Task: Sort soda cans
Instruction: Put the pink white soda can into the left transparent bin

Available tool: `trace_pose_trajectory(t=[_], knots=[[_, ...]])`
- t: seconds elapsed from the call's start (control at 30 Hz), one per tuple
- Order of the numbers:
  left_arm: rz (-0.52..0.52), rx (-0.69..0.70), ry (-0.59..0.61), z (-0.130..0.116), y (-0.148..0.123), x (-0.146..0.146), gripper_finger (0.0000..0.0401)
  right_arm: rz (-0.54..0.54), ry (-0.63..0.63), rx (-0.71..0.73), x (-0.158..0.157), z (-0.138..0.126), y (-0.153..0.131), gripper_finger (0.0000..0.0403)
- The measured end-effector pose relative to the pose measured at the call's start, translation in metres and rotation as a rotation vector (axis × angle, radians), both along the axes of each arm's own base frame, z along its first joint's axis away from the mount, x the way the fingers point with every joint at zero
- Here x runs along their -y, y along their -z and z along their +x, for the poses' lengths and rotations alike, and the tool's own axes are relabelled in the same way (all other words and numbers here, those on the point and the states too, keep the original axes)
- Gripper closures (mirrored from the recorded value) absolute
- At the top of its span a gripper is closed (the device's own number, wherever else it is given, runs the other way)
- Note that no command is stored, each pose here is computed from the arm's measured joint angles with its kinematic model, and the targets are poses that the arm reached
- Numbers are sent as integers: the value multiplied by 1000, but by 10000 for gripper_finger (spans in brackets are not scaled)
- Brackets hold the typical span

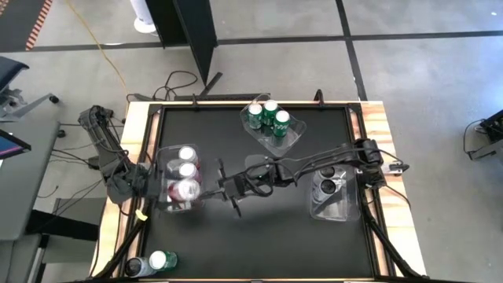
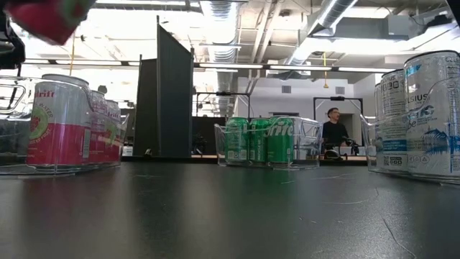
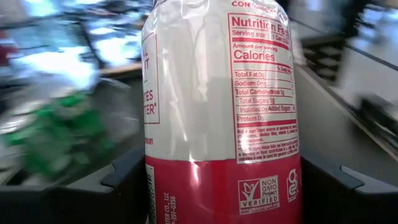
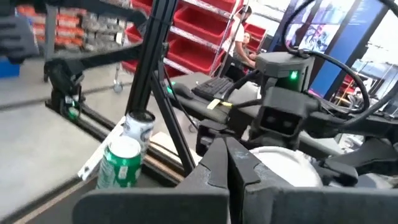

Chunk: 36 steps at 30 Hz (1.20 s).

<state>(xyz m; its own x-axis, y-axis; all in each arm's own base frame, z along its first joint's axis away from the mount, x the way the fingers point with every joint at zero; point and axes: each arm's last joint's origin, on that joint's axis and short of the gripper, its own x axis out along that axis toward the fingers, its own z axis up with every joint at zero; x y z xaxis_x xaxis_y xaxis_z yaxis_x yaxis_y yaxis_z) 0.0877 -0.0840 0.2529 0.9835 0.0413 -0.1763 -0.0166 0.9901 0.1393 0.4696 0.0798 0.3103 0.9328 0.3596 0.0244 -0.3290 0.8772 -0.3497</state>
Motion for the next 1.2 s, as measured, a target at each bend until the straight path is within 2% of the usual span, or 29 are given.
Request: trace_pose_trajectory(t=[0.13, 0.27, 0.4, 0.6, 0.8, 1.0, 1.2], knots=[[-18, 49, -168, 0, -1, -5, 114, -59, 3, 4, 1, -7, -10, 397], [-38, 115, -367, -1, -1, -9, 114, -73, 17, 12, 8, -10, -18, 398], [8, 174, -541, 0, 1, -9, 114, -77, 51, -23, 23, -9, -15, 398], [41, 165, -587, 8, 8, -6, 114, -73, 90, -70, 42, -6, -10, 398], [69, 145, -569, 14, 18, 3, 114, -73, 103, -102, 55, -6, -7, 398], [66, 125, -523, 17, 26, 12, 114, -93, 38, -184, 55, -7, 2, 398], [71, 39, -401, 20, 32, 19, 114, -144, -58, -244, 52, -10, 10, 398]])
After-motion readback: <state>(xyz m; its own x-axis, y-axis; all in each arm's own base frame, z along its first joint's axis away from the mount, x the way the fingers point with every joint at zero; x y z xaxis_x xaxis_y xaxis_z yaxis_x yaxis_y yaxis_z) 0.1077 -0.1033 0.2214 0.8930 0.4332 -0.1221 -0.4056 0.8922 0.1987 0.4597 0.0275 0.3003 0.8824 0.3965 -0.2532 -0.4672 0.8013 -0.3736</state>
